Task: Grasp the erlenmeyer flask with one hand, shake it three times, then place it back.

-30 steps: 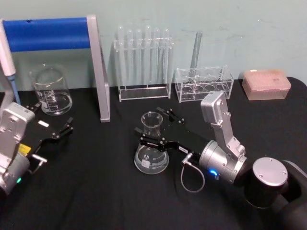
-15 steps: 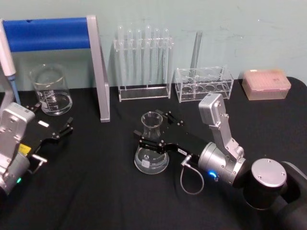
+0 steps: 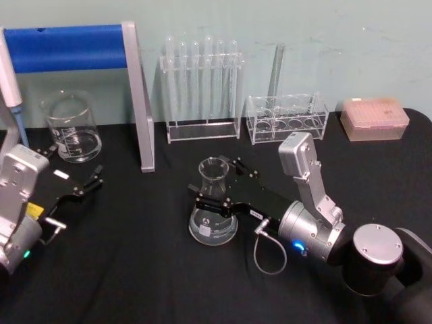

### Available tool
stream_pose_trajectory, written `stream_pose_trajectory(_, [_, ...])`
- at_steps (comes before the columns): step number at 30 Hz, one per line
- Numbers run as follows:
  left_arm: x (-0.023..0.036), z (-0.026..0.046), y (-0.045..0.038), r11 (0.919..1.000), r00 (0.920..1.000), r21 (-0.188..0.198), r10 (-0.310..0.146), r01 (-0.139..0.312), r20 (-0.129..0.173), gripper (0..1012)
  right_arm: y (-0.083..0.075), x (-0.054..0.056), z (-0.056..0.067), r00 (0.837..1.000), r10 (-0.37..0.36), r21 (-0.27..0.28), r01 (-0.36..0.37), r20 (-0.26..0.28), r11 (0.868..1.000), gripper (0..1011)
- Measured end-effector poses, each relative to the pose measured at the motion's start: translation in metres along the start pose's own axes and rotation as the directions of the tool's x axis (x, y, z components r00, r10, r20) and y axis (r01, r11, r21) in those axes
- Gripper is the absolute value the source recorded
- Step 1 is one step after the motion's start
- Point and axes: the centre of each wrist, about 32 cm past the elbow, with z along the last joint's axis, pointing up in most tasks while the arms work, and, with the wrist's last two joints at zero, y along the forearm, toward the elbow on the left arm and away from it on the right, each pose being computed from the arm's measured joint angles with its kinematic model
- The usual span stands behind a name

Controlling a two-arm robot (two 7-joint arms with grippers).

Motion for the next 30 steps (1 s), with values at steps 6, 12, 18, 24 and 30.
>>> stream_pose_trajectory(6, [0.0000,0.0000,0.0000,1.0000,1.0000,0.000,0.000,0.000,0.000,1001,0.0000,0.0000,0.0002,1.000,0.000,0.001,0.000,0.000,1.000,987])
stream_pose_trajectory(12, [0.0000,0.0000,0.0000,1.0000,1.0000,0.000,0.000,0.000,0.000,1001,0.0000,0.0001,0.0003,1.000,0.000,0.001,0.000,0.000,1.000,852])
stream_pose_trajectory(18, [0.0000,0.0000,0.0000,1.0000,1.0000,0.000,0.000,0.000,0.000,1001,0.0000,0.0001,0.0003,1.000,0.000,0.001,0.000,0.000,1.000,687])
stream_pose_trajectory(24, [0.0000,0.0000,0.0000,1.0000,1.0000,0.000,0.000,0.000,0.000,1001,0.0001,0.0000,0.0003,1.000,0.000,0.001,0.000,0.000,1.000,484])
stream_pose_trajectory(30, [0.0000,0.0000,0.0000,1.0000,1.0000,0.000,0.000,0.000,0.000,1001,0.0000,0.0001,0.0003,1.000,0.000,0.001,0.000,0.000,1.000,450])
